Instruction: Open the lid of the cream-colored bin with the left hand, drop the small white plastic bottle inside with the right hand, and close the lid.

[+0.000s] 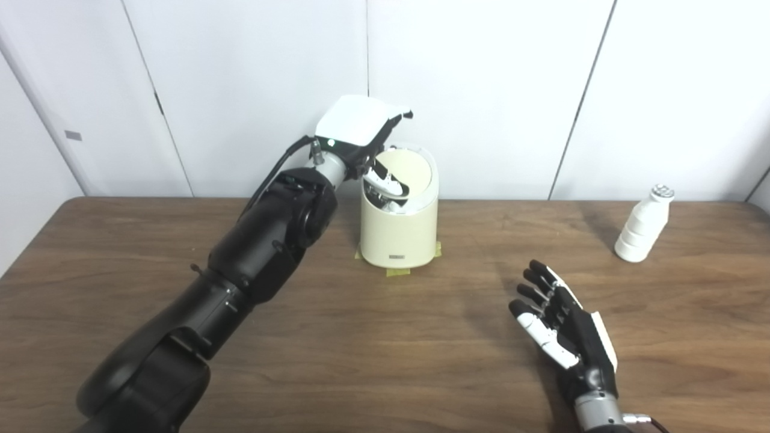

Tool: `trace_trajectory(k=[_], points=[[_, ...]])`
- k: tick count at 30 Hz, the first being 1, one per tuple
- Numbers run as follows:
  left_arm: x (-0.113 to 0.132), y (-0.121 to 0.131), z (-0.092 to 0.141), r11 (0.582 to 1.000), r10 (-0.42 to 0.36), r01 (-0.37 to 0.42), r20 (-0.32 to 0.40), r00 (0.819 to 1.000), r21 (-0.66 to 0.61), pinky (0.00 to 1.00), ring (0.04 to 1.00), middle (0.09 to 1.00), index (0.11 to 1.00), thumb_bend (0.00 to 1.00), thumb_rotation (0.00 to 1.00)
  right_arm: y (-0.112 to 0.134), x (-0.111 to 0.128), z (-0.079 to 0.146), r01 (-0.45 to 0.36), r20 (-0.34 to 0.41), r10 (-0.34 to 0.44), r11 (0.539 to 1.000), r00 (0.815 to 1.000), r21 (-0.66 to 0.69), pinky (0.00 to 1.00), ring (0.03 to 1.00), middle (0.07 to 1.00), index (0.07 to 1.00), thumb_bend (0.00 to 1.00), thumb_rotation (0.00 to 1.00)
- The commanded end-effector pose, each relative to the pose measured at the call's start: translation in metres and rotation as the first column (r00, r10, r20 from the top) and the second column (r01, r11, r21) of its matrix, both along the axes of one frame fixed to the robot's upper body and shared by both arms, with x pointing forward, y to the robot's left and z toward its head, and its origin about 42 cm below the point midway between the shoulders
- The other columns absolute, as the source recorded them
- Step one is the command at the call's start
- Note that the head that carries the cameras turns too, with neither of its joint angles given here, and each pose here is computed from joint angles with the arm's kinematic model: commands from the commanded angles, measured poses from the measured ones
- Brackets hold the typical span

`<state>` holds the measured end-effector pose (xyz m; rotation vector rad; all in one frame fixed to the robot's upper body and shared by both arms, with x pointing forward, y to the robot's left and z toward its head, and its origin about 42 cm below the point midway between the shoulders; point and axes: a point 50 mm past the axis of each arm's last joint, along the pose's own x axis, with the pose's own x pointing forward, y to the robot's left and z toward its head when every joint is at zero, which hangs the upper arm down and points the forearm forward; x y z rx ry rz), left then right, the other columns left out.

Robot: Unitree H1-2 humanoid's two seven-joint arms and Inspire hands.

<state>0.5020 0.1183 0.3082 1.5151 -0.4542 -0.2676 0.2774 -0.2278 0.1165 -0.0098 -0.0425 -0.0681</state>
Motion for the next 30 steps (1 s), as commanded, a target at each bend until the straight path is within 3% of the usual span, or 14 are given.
trace_trajectory(k=[1,4,8,12,17,21,30], points=[[0.000,-0.007,0.028,0.999,-0.009,0.010,0.042,0.999,-0.034,0.75,0.852,0.871,0.907,0.93,0.14,0.003,0.006,0.016,-0.005,0.067,0.005,1.000,0.998,0.003,0.73,0.831,0.869,0.858,0.56,0.39],[-0.002,-0.005,0.038,0.995,-0.007,0.009,0.024,1.000,-0.104,0.77,0.888,0.898,0.911,0.92,0.13,0.003,0.006,0.016,-0.004,0.067,0.004,1.000,0.998,0.001,0.72,0.833,0.872,0.861,0.56,0.40],[-0.009,0.001,0.059,0.962,0.016,-0.019,-0.014,1.000,-0.271,0.69,0.811,0.851,0.885,0.82,0.19,0.001,0.006,0.016,0.000,0.066,0.000,1.000,0.998,0.009,0.73,0.835,0.872,0.863,0.56,0.38],[-0.021,0.009,0.081,0.893,0.029,-0.045,-0.043,0.999,-0.448,0.59,0.740,0.792,0.847,0.67,0.17,-0.001,0.007,0.017,0.003,0.075,-0.004,1.000,0.997,0.014,0.73,0.834,0.871,0.857,0.52,0.34],[-0.042,0.029,0.092,0.757,-0.013,-0.042,-0.080,0.997,-0.652,0.55,0.685,0.765,0.819,0.55,0.13,-0.002,0.008,0.018,0.004,0.080,-0.007,0.999,0.997,0.039,0.72,0.833,0.870,0.857,0.52,0.32],[-0.058,0.046,0.079,0.678,-0.028,-0.051,-0.095,0.995,-0.733,0.58,0.706,0.755,0.807,0.52,0.14,-0.002,0.008,0.019,0.004,0.083,-0.008,0.999,0.997,0.044,0.73,0.834,0.870,0.859,0.51,0.32],[-0.102,0.084,0.018,0.579,0.039,-0.125,-0.125,0.991,-0.806,0.61,0.706,0.742,0.799,0.49,0.15,-0.006,0.009,0.020,0.007,0.098,-0.012,0.999,0.995,0.048,0.73,0.836,0.865,0.857,0.52,0.32]])
